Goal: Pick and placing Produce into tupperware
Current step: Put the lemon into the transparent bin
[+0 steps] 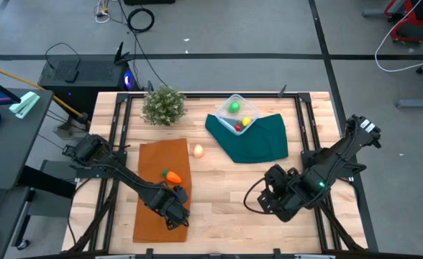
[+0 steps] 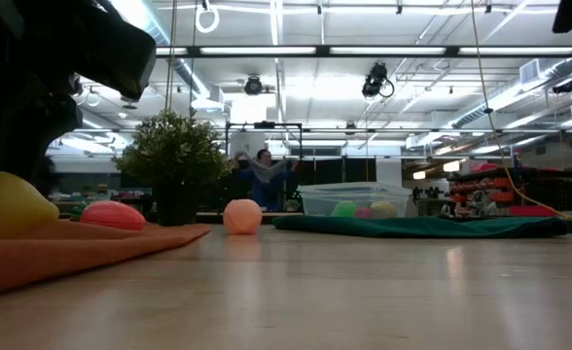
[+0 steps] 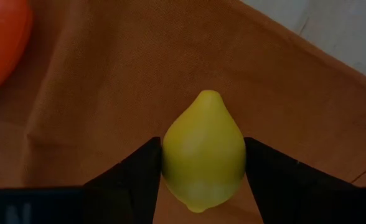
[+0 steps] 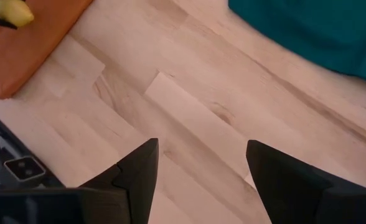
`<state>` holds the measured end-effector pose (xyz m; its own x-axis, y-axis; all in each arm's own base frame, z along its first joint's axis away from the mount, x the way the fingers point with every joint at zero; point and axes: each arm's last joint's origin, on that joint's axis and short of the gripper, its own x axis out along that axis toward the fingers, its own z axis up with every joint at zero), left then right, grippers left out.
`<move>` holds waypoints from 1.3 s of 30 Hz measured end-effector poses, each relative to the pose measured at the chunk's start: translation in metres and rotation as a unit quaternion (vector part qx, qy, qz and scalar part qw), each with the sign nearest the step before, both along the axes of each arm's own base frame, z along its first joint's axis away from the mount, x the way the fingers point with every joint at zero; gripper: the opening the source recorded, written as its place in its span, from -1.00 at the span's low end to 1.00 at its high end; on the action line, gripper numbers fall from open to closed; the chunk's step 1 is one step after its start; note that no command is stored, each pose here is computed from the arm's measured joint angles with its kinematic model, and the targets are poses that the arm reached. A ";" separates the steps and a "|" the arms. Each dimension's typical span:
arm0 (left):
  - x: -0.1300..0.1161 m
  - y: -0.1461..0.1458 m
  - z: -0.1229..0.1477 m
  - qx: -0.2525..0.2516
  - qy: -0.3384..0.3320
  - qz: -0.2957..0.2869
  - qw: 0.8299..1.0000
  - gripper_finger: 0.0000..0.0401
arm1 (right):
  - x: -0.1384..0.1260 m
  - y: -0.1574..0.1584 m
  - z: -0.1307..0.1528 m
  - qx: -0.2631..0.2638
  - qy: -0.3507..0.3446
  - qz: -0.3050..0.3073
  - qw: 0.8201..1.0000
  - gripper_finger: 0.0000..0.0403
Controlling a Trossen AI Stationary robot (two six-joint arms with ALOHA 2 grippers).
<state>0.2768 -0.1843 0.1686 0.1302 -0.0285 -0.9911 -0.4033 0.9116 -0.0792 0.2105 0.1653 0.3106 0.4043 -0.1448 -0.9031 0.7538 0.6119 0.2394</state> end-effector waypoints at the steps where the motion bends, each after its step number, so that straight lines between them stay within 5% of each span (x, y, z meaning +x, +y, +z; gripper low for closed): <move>1: 0.000 0.001 0.000 0.000 0.000 0.001 1.000 0.05 | -0.002 0.002 0.000 0.002 -0.001 0.002 1.000 0.04; 11: 0.031 0.014 0.028 0.001 -0.059 -0.006 0.998 0.04 | -0.017 0.020 0.000 0.018 -0.008 0.004 1.000 0.04; 20: 0.075 0.055 0.076 0.048 -0.157 0.005 0.986 0.04 | -0.031 0.035 0.001 0.036 -0.018 0.009 0.999 0.04; 31: 0.118 0.123 0.138 0.103 -0.299 0.049 0.947 0.03 | -0.045 0.047 0.002 0.033 -0.056 0.005 0.998 0.04; 39: 0.132 0.171 0.152 0.116 -0.358 0.106 0.920 0.04 | -0.047 0.049 0.002 0.025 -0.072 0.009 0.997 0.04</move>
<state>0.4091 -0.0134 0.3209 0.7306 0.2736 -0.6256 -0.4940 0.8443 -0.2076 0.1634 0.2145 0.3130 0.5324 -0.0923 -0.8414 0.6984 0.6096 0.3751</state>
